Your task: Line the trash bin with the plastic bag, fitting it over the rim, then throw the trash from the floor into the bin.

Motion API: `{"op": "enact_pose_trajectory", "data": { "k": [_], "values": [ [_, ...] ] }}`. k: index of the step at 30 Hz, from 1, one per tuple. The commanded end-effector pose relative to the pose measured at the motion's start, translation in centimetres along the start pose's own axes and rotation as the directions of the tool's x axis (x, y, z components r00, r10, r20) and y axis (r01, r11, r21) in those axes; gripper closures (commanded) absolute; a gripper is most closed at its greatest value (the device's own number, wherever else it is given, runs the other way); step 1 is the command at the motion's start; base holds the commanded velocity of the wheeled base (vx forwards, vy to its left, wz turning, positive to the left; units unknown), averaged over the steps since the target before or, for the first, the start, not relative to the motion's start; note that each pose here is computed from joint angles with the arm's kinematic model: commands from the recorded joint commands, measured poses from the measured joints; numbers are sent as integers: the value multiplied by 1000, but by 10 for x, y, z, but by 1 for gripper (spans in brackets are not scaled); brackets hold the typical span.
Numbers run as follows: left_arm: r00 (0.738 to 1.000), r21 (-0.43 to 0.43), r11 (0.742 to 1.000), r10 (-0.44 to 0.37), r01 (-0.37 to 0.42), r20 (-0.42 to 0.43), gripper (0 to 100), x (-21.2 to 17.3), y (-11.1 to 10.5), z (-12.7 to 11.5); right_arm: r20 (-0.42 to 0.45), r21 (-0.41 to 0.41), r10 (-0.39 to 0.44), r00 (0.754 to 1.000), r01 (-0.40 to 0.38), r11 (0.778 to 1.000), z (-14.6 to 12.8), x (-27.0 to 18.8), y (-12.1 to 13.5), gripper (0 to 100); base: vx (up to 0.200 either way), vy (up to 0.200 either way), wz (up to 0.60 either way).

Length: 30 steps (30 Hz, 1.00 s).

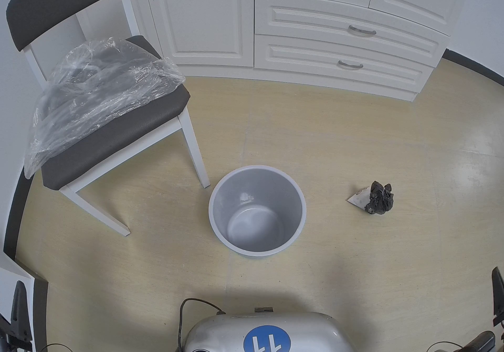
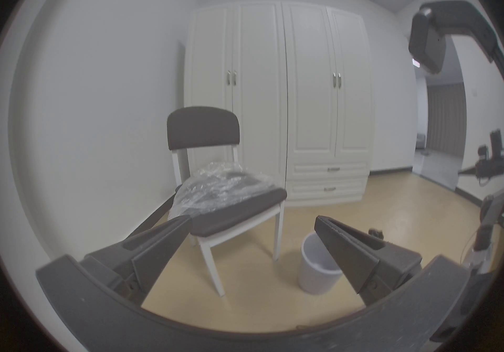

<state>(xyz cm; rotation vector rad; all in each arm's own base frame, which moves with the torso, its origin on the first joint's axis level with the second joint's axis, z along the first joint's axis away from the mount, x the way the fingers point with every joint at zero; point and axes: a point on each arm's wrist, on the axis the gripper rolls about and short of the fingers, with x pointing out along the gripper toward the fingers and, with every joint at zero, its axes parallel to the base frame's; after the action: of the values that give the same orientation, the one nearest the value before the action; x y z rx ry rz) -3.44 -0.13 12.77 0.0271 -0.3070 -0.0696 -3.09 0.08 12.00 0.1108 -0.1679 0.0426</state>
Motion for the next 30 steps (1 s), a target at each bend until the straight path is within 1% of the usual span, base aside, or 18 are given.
{"op": "enact_pose_trajectory", "data": {
  "k": [1,3,5,6,7,9,11,14,17,18,19,20,22,24,26,27,28,30],
  "values": [
    [945,183,981,-1,65,-327,0,44,5,57,-84,3,25,996,-25,1000,73,52,7,0,0,0,0],
    [917,260,965,79,28,-392,0,70,8,66,-87,0,23,996,-23,1000,88,76,8,0,0,0,0],
    [909,277,961,97,21,-405,0,76,9,68,-92,1,24,995,-24,1000,90,82,8,0,0,0,0],
    [870,369,929,187,-6,-457,0,102,12,73,-127,-3,22,992,-23,1000,100,112,9,0,0,0,0],
    [857,397,918,212,-10,-469,0,108,13,74,-137,-6,21,990,-22,1000,102,121,8,0,0,0,0],
    [828,473,881,274,-13,-490,0,127,15,78,-155,-11,20,988,-22,1000,107,144,8,0,0,0,0],
    [803,522,853,323,-18,-501,0,138,17,79,-142,-11,23,990,-25,1000,111,155,9,0,0,0,0],
    [730,615,787,446,-45,-518,0,156,28,78,-95,-2,44,994,-44,999,114,158,11,0,0,0,0],
    [659,676,736,532,-48,-532,0,169,42,75,-92,5,78,993,-78,997,113,160,14,0,0,0,0],
    [659,676,736,532,-48,-532,0,169,42,75,-92,5,78,993,-78,997,113,160,14,0,0,0,0],
    [624,695,717,565,-48,-540,0,175,50,74,-96,6,105,990,-105,994,112,160,18,0,0,0,0],
    [594,704,709,588,-51,-549,0,183,57,71,-103,13,132,986,-131,991,112,161,20,0,0,0,0],
    [569,707,704,607,-61,-555,0,193,65,68,-112,17,149,982,-148,989,110,161,23,0,0,0,0],
    [564,701,709,608,-71,-558,0,202,72,63,-123,19,148,981,-147,989,108,163,23,0,0,0,0],
    [575,689,722,593,-69,-564,0,207,77,59,-129,21,147,981,-146,989,107,165,23,0,0,0,0],
    [596,665,744,561,-59,-575,0,210,85,56,-127,22,148,981,-146,989,107,165,23,0,0,0,0],
    [608,646,762,536,-48,-586,0,212,90,52,-129,22,147,981,-146,989,107,165,23,0,0,0,0],
    [619,617,786,500,-32,-605,0,216,100,47,-129,22,147,981,-146,989,107,165,23,0,0,0,0]
  ]
}}
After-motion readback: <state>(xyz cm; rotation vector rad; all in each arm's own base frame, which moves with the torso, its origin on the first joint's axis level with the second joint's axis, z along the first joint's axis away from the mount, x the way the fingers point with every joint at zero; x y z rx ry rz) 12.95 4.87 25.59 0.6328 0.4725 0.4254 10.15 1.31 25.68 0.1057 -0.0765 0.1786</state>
